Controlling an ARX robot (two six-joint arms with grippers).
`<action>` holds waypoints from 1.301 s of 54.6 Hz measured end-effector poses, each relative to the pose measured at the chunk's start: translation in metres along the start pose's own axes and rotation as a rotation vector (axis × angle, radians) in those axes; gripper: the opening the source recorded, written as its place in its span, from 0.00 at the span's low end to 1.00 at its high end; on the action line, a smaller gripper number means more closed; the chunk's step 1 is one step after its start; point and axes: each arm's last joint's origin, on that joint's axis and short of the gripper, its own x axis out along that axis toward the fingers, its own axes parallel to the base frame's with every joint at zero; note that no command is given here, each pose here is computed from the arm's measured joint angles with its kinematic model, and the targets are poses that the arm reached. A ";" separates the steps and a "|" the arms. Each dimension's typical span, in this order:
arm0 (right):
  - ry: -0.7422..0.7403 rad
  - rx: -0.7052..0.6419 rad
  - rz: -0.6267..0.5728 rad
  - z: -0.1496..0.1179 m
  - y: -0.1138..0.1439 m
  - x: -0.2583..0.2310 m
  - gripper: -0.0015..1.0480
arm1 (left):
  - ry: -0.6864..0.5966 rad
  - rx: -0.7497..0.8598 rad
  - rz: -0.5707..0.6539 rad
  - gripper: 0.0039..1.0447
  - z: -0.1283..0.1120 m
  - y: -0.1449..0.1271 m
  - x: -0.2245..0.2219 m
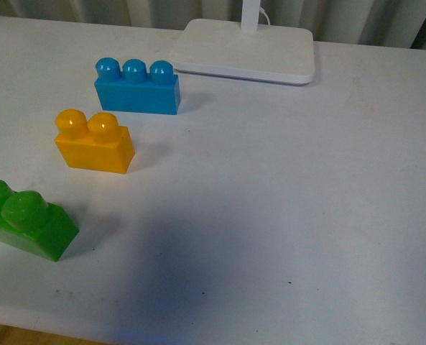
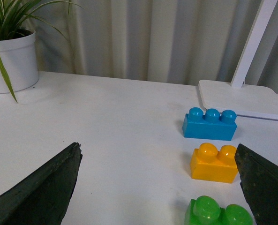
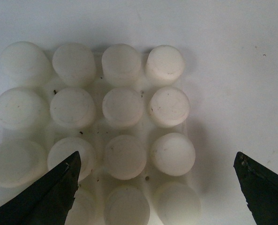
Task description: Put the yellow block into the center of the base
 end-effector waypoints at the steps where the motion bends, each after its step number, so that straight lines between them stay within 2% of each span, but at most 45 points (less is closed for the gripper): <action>1: 0.000 -0.002 0.000 0.001 0.000 0.001 0.91 | 0.000 0.000 0.000 0.94 0.000 0.000 0.000; 14: 0.007 -0.012 -0.007 0.008 -0.004 0.017 0.91 | 0.000 0.000 0.000 0.94 0.000 0.000 0.000; 43: 0.068 0.016 0.093 0.008 0.005 0.028 0.91 | 0.000 0.000 0.000 0.94 0.000 0.000 0.000; 61: 0.097 0.033 0.174 0.008 0.040 0.040 0.91 | 0.000 0.000 0.000 0.94 0.000 0.000 0.000; 71: 0.136 0.116 0.220 0.000 0.079 0.028 0.91 | 0.000 0.000 0.000 0.94 0.000 0.000 0.000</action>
